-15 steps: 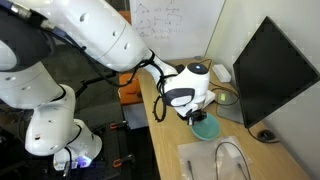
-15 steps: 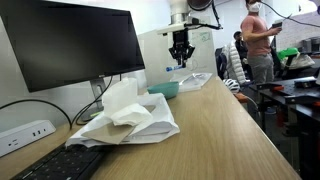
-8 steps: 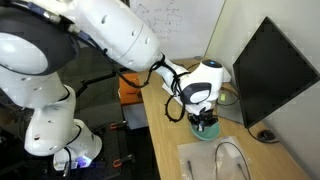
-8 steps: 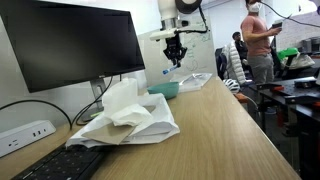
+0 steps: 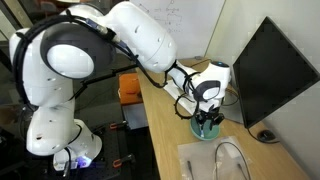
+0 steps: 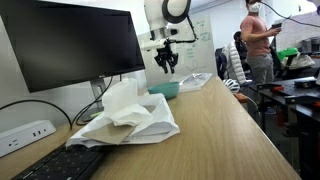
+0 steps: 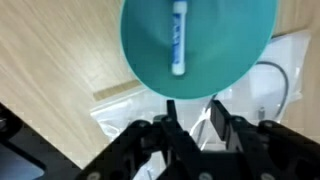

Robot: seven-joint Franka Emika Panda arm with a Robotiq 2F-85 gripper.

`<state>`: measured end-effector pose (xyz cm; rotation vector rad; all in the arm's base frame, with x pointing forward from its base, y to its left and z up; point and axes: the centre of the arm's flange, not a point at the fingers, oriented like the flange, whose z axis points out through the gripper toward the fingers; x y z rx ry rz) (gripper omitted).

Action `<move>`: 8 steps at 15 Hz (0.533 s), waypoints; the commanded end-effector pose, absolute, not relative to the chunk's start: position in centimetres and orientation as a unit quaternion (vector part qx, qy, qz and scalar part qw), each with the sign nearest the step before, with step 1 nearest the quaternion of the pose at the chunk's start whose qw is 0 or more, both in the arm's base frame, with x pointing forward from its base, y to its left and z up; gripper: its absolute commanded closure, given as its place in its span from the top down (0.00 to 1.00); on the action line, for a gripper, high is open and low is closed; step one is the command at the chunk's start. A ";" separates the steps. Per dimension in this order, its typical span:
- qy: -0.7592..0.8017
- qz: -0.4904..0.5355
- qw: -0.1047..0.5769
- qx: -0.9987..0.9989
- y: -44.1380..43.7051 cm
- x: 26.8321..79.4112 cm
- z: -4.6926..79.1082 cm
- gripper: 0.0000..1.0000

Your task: Put the blue marker inside the green bowl

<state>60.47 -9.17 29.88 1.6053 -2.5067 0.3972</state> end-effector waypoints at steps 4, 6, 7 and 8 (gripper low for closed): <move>-0.833 0.140 0.073 0.531 -9.6 60.1 31.1 0.98; -0.833 0.138 0.060 0.532 -9.9 59.5 32.0 1.00; -0.832 0.137 0.055 0.534 -9.9 59.2 32.6 1.00; -0.830 0.136 0.051 0.538 -9.9 59.0 33.0 1.00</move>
